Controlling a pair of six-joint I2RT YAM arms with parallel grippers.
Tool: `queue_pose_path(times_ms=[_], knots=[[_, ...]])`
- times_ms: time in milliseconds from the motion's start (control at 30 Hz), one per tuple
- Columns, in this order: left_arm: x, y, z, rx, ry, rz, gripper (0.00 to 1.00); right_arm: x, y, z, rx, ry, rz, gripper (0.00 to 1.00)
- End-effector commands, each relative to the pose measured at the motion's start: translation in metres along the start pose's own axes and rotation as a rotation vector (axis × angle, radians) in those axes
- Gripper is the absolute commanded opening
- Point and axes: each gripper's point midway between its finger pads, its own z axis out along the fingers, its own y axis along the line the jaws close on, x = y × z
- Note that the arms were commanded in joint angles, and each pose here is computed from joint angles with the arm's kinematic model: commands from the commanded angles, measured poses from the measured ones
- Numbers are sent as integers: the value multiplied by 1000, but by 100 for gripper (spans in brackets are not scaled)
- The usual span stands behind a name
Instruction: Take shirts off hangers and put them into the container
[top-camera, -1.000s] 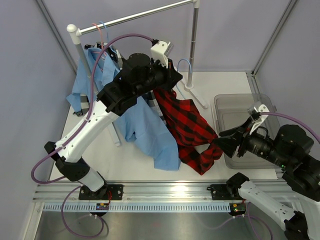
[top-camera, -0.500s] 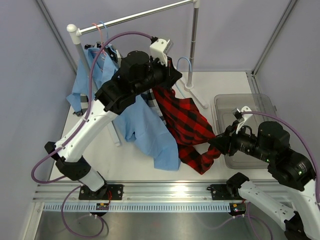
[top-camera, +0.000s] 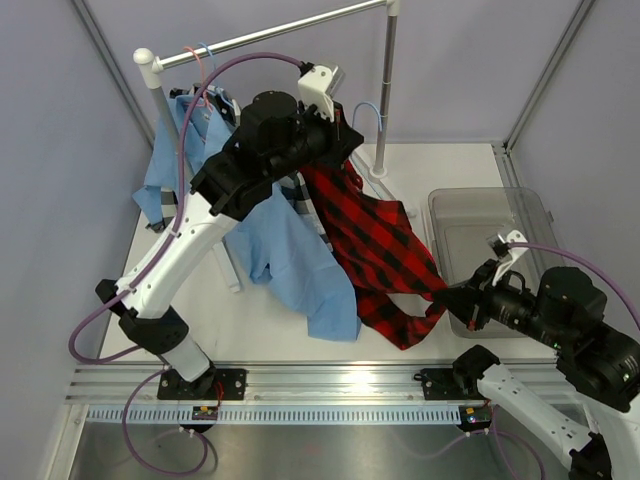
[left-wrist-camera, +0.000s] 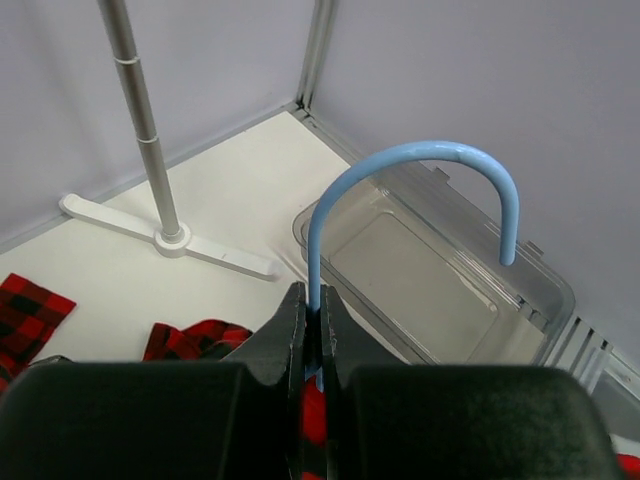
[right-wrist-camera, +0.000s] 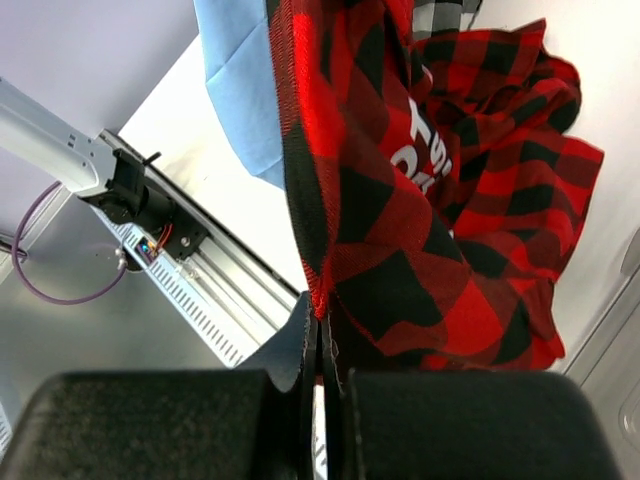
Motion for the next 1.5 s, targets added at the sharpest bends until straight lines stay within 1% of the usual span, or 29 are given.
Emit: queue_pose_path(times_ms=[0,33,133,167,200,233,267,333,367,433,533,600,633,667,700,767,800,833,867,900,933,967,1033,1067,1167,1233,1333,1433,1467], knots=[[-54,15,-8,-38,-163,24,0,10,7,-29,-4,-3,55,0],[-64,18,-11,-45,-186,23,0,16,8,-33,-9,11,67,0],[-72,15,-9,-13,-191,-16,0,30,13,-45,-32,13,102,0],[-81,9,-14,14,-213,-29,0,37,11,-42,-29,30,126,0],[-81,-1,-15,68,-205,-44,0,41,13,-42,-46,29,132,0],[-87,-9,-18,105,-221,-88,0,40,13,-36,-56,24,139,0],[-89,-17,-19,146,-223,-112,0,50,9,-25,-55,56,169,0],[-96,-39,-26,259,-229,-178,0,57,10,-8,-91,72,188,0],[-97,-44,-27,284,-229,-187,0,57,12,-5,-103,71,202,0],[-103,-44,-33,280,-245,-190,0,55,19,-5,-146,57,209,0],[-109,-28,-34,200,-271,-184,0,52,28,-19,-185,18,230,0],[-105,-28,-31,208,-260,-214,0,52,29,-22,-184,10,245,0],[-110,-29,-32,214,-281,-223,0,55,29,-19,-185,28,257,0],[-109,-31,-29,227,-279,-233,0,57,32,-17,-208,47,269,0],[-108,-35,-28,248,-270,-257,0,53,34,-14,-224,30,276,0],[-110,-41,-28,282,-270,-285,0,57,29,-4,-209,27,319,0],[-109,-49,-30,328,-255,-317,0,50,29,1,-212,-1,328,0],[-113,-53,-31,358,-267,-336,0,54,26,10,-203,11,359,0],[-115,-61,-36,400,-264,-346,0,55,26,18,-216,22,374,0],[-119,-67,-41,430,-264,-376,0,50,25,24,-220,-4,381,0],[-127,-72,-48,461,-289,-381,0,57,18,34,-194,11,413,0],[-135,-78,-57,493,-301,-388,0,58,11,38,-165,-11,428,0],[-143,-77,-66,482,-322,-382,0,58,3,34,-133,-67,456,0],[-155,-75,-76,464,-361,-371,0,53,2,20,-142,-157,452,0],[-161,-54,-79,400,-377,-361,0,59,-3,-7,-118,-231,468,0],[-160,-39,-77,367,-378,-366,0,68,-2,-24,-107,-227,478,0],[-152,-35,-69,383,-358,-392,0,78,-3,-30,-92,-191,488,0],[-144,-48,-69,455,-319,-428,0,71,-1,-18,-103,-179,470,0],[-139,-57,-72,496,-290,-428,0,66,-1,-4,-92,-144,472,0]])
